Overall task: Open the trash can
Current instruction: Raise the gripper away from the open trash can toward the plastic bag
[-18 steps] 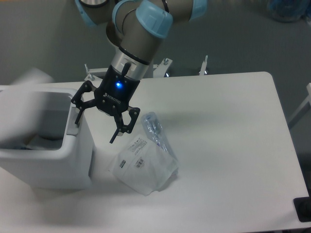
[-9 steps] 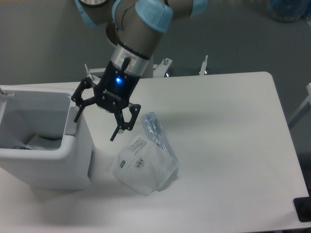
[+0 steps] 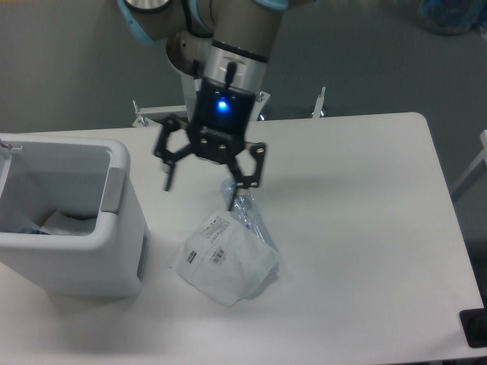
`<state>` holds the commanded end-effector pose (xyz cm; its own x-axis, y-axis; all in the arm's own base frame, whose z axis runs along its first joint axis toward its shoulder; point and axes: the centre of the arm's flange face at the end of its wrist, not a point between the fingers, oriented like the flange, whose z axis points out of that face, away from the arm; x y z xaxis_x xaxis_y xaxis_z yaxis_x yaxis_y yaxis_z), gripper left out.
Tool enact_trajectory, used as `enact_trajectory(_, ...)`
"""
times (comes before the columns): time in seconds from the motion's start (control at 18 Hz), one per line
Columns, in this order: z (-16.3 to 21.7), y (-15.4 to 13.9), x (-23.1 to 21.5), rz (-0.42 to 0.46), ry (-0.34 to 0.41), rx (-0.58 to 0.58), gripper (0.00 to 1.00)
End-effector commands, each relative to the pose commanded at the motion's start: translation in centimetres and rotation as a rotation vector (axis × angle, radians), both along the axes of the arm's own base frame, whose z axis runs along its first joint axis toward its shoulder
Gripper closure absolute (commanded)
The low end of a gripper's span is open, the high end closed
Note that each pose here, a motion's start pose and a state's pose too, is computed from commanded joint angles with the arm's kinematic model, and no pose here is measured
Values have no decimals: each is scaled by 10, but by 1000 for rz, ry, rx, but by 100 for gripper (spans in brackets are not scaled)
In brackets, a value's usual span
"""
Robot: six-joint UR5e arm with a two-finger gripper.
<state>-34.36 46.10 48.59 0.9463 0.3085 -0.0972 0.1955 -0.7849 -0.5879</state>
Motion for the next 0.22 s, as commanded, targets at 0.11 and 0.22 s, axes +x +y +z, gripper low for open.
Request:
enact_trajectory(0.11,-6,-9,-6,21,71,-92,0)
enact_trajectory(0.22,-11,-14,-7,17,93,-135,0)
